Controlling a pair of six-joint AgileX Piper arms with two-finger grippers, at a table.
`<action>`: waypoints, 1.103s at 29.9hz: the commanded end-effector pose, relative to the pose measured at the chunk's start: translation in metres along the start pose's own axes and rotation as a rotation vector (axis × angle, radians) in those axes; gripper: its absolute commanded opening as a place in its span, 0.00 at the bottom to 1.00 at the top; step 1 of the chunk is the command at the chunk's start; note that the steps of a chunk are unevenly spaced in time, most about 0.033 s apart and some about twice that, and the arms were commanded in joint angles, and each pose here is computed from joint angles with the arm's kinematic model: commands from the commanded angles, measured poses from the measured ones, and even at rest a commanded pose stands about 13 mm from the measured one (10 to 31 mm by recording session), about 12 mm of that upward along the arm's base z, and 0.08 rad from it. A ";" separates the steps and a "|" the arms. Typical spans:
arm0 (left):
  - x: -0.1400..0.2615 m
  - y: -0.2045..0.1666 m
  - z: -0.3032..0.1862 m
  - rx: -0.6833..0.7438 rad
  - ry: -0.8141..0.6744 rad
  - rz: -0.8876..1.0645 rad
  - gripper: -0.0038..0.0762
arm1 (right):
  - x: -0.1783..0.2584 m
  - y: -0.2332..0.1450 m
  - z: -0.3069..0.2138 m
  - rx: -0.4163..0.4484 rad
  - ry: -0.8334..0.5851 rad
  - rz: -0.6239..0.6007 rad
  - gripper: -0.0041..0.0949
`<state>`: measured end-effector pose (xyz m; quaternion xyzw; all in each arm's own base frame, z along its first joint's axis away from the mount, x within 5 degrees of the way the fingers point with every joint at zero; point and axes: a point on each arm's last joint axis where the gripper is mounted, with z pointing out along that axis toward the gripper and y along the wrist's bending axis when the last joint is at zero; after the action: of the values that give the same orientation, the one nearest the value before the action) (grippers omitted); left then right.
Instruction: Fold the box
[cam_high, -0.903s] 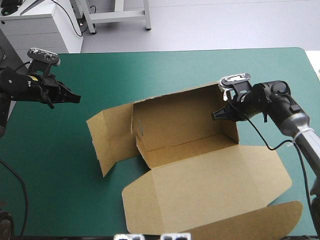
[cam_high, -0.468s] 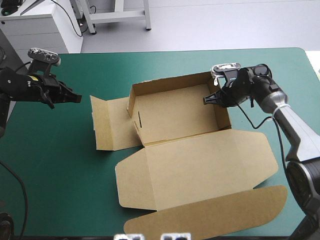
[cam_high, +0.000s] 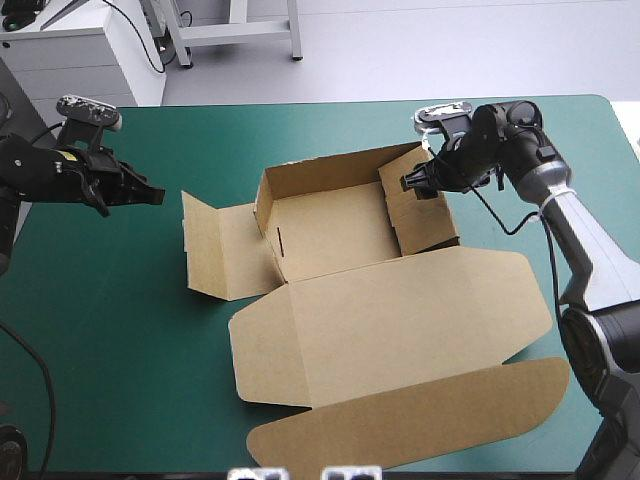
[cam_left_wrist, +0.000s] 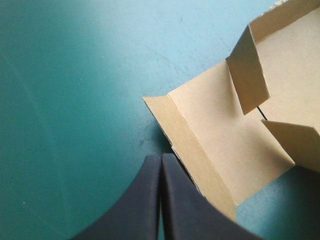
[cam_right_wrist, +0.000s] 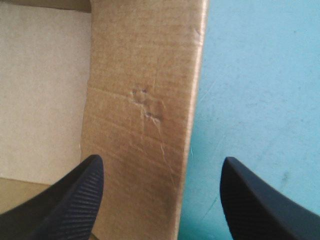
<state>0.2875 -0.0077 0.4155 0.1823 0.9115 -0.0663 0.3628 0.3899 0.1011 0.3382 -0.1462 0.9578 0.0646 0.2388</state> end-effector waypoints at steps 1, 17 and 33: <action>-0.010 -0.005 -0.022 -0.023 -0.118 0.003 0.04 | -0.004 0.000 -0.038 0.033 -0.049 -0.053 0.68; -0.010 -0.006 -0.022 -0.018 -0.120 -0.002 0.04 | 0.003 -0.003 0.050 -0.037 0.200 -0.018 0.66; -0.010 -0.005 -0.022 -0.023 -0.119 -0.036 0.04 | -0.013 0.000 0.023 -0.063 0.102 -0.008 0.02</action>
<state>0.2875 -0.0079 0.4162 0.1753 0.9115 -0.0698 0.3654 0.4255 0.1130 0.2718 -0.1601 0.9761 0.0716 0.1285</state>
